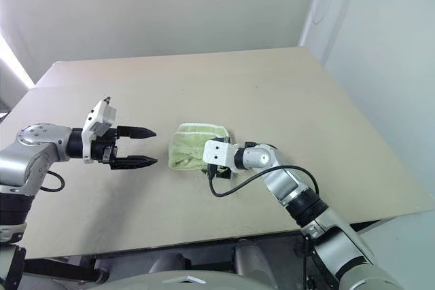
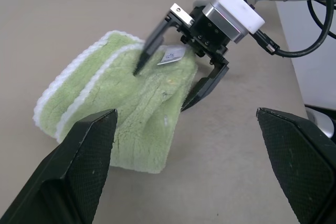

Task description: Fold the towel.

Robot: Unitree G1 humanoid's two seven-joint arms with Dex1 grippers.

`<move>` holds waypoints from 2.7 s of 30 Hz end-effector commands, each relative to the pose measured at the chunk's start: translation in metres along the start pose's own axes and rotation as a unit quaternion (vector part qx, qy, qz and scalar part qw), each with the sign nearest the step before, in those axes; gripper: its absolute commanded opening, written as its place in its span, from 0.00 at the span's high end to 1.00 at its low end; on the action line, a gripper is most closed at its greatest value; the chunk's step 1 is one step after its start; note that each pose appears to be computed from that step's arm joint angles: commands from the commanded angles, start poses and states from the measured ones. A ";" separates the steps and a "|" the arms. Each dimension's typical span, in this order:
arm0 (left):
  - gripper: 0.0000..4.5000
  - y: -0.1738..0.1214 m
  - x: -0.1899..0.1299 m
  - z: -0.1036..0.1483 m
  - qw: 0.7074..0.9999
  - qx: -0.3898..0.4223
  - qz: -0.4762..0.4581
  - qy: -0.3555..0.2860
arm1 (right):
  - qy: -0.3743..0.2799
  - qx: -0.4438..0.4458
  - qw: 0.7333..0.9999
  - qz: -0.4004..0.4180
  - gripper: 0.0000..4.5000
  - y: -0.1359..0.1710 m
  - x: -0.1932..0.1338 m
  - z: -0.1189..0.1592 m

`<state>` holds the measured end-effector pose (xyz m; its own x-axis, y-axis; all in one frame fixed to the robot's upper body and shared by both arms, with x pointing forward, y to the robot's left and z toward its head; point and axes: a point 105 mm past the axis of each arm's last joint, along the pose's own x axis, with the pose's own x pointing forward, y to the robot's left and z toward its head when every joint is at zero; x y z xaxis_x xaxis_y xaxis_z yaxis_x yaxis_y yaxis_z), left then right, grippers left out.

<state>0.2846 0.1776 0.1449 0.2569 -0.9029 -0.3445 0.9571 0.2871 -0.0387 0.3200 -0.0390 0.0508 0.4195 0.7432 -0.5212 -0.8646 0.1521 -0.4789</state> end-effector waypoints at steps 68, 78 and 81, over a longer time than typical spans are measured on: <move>0.00 0.031 0.005 -0.007 1.000 0.005 0.014 0.003 | 0.058 0.190 0.961 -0.190 0.40 -0.053 -0.123 -0.057; 0.00 0.038 -0.001 -0.011 1.000 0.000 0.026 0.004 | -0.158 0.357 0.868 -0.308 0.02 -0.136 -0.167 -0.003; 0.00 0.036 0.003 -0.014 1.000 0.001 0.022 0.007 | -0.113 0.378 0.848 -0.353 0.02 -0.143 -0.143 -0.025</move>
<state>0.3149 0.1910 0.1200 0.2843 -0.8853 -0.3680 0.9411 0.3309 -0.0691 0.3837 -0.1810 0.1928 0.8935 0.4453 -0.0585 -0.4450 0.8953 0.0175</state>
